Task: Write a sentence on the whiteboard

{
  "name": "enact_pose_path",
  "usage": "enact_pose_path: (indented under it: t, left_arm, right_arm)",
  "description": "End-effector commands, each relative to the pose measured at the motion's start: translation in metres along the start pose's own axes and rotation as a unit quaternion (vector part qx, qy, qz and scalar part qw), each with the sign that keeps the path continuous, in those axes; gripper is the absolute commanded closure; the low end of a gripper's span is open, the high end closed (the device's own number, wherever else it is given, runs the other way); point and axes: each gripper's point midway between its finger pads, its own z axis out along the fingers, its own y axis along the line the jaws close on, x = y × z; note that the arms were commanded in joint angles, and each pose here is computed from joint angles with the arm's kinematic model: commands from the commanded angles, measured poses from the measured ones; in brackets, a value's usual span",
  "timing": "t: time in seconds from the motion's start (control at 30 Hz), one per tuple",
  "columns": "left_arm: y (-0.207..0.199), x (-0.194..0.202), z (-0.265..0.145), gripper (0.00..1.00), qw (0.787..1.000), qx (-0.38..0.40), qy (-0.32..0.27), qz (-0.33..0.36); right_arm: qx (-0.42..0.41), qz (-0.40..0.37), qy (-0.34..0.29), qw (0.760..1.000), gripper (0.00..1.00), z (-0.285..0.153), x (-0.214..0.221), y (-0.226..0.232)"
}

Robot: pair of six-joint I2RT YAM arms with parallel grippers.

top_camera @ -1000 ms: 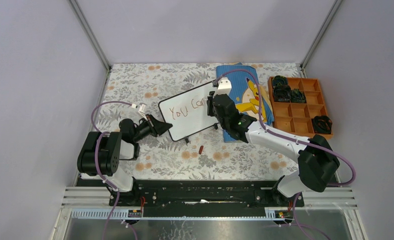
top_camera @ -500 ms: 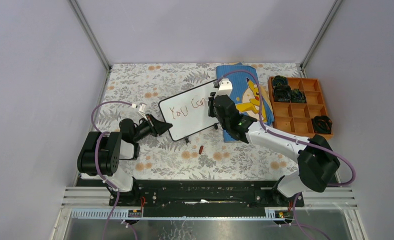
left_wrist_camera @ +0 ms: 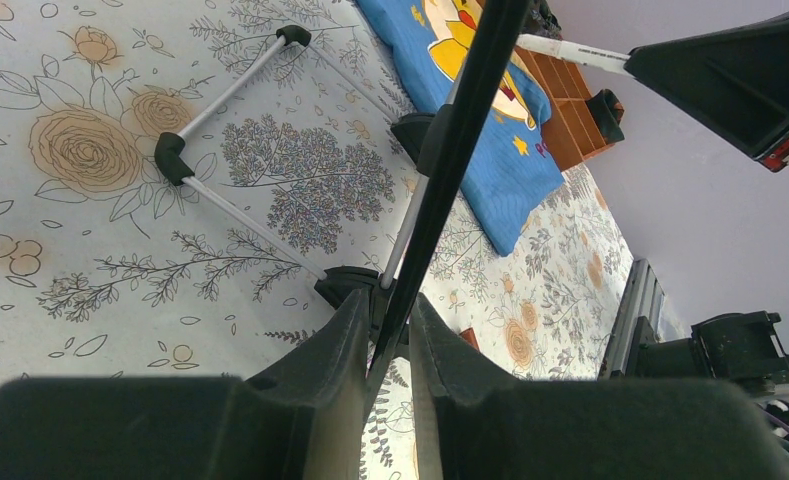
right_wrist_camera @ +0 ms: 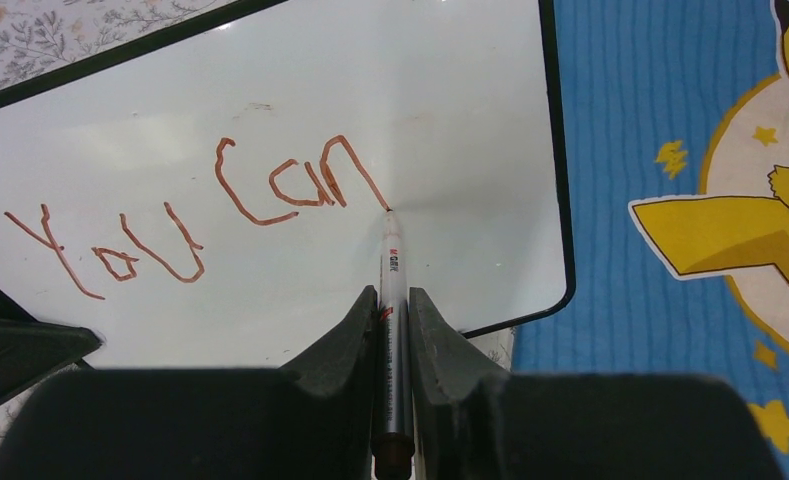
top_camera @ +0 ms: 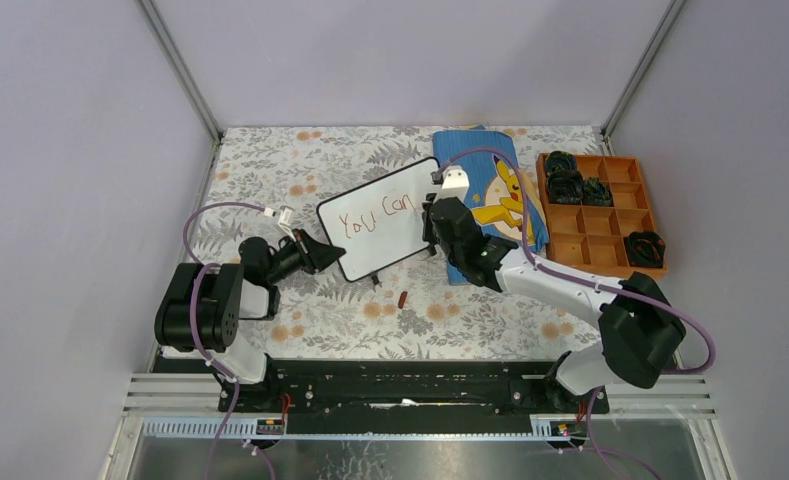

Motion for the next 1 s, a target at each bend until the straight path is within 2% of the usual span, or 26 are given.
enact_pose_path:
  t: [0.0,0.23,0.43,0.67,0.97]
  left_arm:
    - [0.011,0.002,0.002,0.74,1.0,-0.021,0.001,0.004]
    - [0.012,0.003,0.002,0.74,1.0,-0.021,0.002,0.003]
    - [0.012,0.003,0.002,0.74,1.0,-0.021,0.003,0.003]
    - [0.012,0.004,0.002,0.74,1.0,-0.022,0.003,0.002]
    - [0.012,0.003,0.002,0.74,1.0,-0.022,0.004,0.002]
  right_arm:
    - [-0.006,0.034,-0.042,0.999,1.0,-0.018,-0.036,-0.004]
    - [-0.08,0.037,-0.086,0.992,1.0,-0.058,-0.059,0.023]
    - [-0.134,-0.011,-0.098,0.986,1.0,-0.087,-0.032,0.059]
    - [-0.157,-0.067,-0.068,0.983,1.0,-0.086,0.027,0.092]
    - [-0.164,-0.078,-0.074,0.981,1.0,-0.074,0.038,0.117]
